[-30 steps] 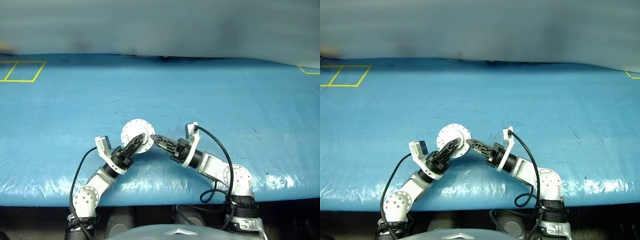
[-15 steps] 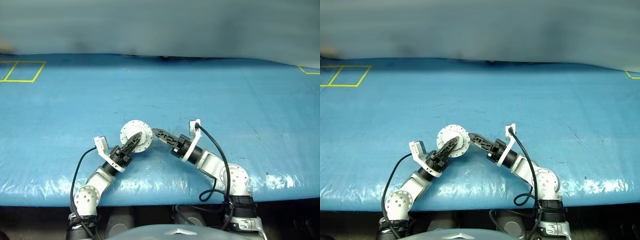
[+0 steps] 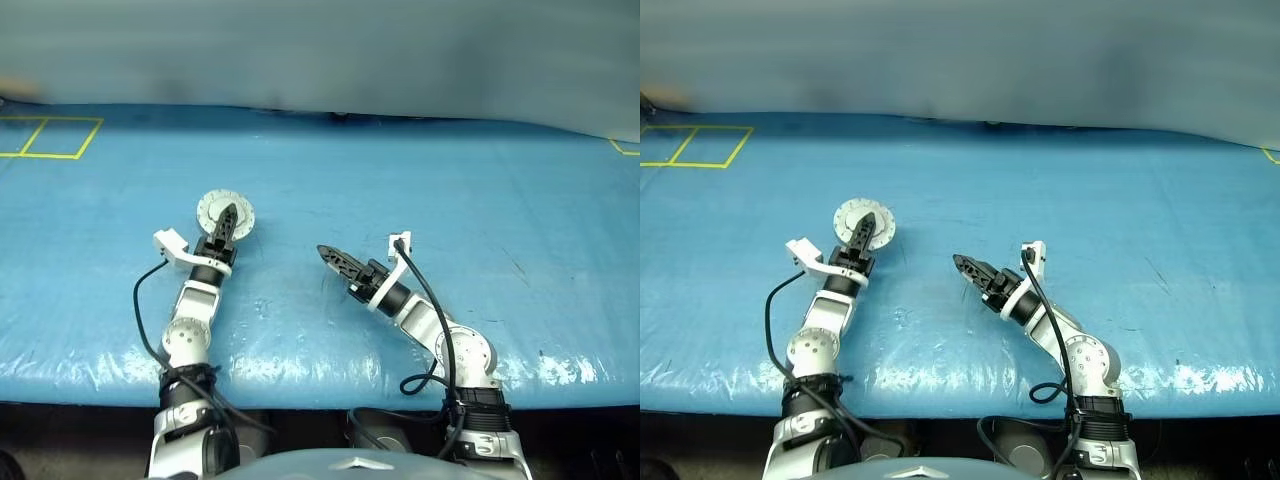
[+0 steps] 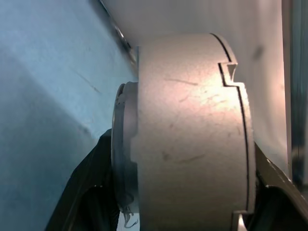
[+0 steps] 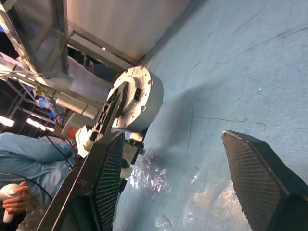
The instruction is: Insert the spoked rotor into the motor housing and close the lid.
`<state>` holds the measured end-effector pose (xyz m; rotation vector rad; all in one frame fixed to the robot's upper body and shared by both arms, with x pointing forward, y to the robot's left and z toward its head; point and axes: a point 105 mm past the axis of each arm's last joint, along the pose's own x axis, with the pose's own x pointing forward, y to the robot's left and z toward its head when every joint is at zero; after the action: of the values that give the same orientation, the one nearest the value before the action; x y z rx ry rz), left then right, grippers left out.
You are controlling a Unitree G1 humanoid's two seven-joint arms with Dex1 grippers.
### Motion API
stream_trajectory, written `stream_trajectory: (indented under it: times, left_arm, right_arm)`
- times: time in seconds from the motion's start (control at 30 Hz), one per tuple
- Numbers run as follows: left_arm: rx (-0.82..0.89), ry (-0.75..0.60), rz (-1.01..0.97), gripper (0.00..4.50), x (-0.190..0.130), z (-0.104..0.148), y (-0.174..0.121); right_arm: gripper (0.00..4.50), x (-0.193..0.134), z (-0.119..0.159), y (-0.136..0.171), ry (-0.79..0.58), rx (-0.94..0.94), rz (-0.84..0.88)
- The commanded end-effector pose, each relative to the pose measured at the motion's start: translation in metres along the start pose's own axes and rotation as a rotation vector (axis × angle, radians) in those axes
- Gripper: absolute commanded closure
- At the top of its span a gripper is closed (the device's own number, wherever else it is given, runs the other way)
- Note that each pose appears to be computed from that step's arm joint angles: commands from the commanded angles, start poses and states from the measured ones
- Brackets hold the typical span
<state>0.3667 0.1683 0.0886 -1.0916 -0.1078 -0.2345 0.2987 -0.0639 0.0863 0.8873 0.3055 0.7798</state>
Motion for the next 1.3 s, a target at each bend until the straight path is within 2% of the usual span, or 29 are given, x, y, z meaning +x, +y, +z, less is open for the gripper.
stream_trajectory:
  times: [0.03, 0.2, 0.33, 0.43, 0.53, 0.57, 0.8, 0.97, 1.03, 1.13, 1.3]
  left_arm:
    - [0.001, -0.013, 0.023, 1.84, 0.022, 0.006, -0.002]
    - [0.022, 0.052, 0.06, 1.84, 0.033, -0.008, 0.005]
    - [0.033, 0.005, 0.111, 1.84, 0.03, -0.002, 0.017]
    - [0.046, 0.004, 0.122, 1.15, 0.026, -0.001, 0.02]
    - [0.111, -0.013, 0.162, 0.19, 0.021, 0.005, 0.025]
    - [0.118, -0.027, 0.163, 0.05, 0.019, 0.009, 0.025]
    - [0.24, -0.114, 0.219, 0.05, -0.011, 0.047, 0.036]
    - [0.483, -0.091, 0.246, 0.05, -0.031, 0.064, 0.036]
    - [0.587, -0.078, 0.208, 0.05, -0.034, 0.065, 0.028]
    - [0.714, -0.08, 0.118, 0.05, -0.035, 0.063, 0.012]
    - [0.883, -0.028, -0.207, 0.05, -0.033, 0.032, -0.037]
  right_arm:
    - [1.12, -0.002, 0.005, 0.004, -0.035, -0.015, 0.014]
    - [1.12, -0.004, 0.006, 0.004, -0.043, -0.032, 0.002]
    - [1.12, -0.006, 0.008, 0.002, -0.051, -0.037, -0.01]
    - [1.07, -0.007, 0.006, 0.001, -0.045, -0.036, -0.016]
    - [1.07, -0.006, 0.003, 0.0, -0.033, -0.036, -0.017]
    - [1.07, -0.005, 0.003, 0.0, -0.031, -0.036, -0.017]
    - [1.07, -0.002, 0.008, -0.006, -0.034, -0.028, -0.042]
    - [1.07, -0.001, 0.012, -0.011, -0.044, -0.051, -0.077]
    - [1.07, -0.002, 0.016, -0.013, -0.065, -0.092, -0.098]
    - [1.07, -0.004, 0.03, -0.017, -0.138, -0.263, -0.146]
    - [1.07, -0.016, 0.061, -0.022, -0.241, -0.61, -0.228]
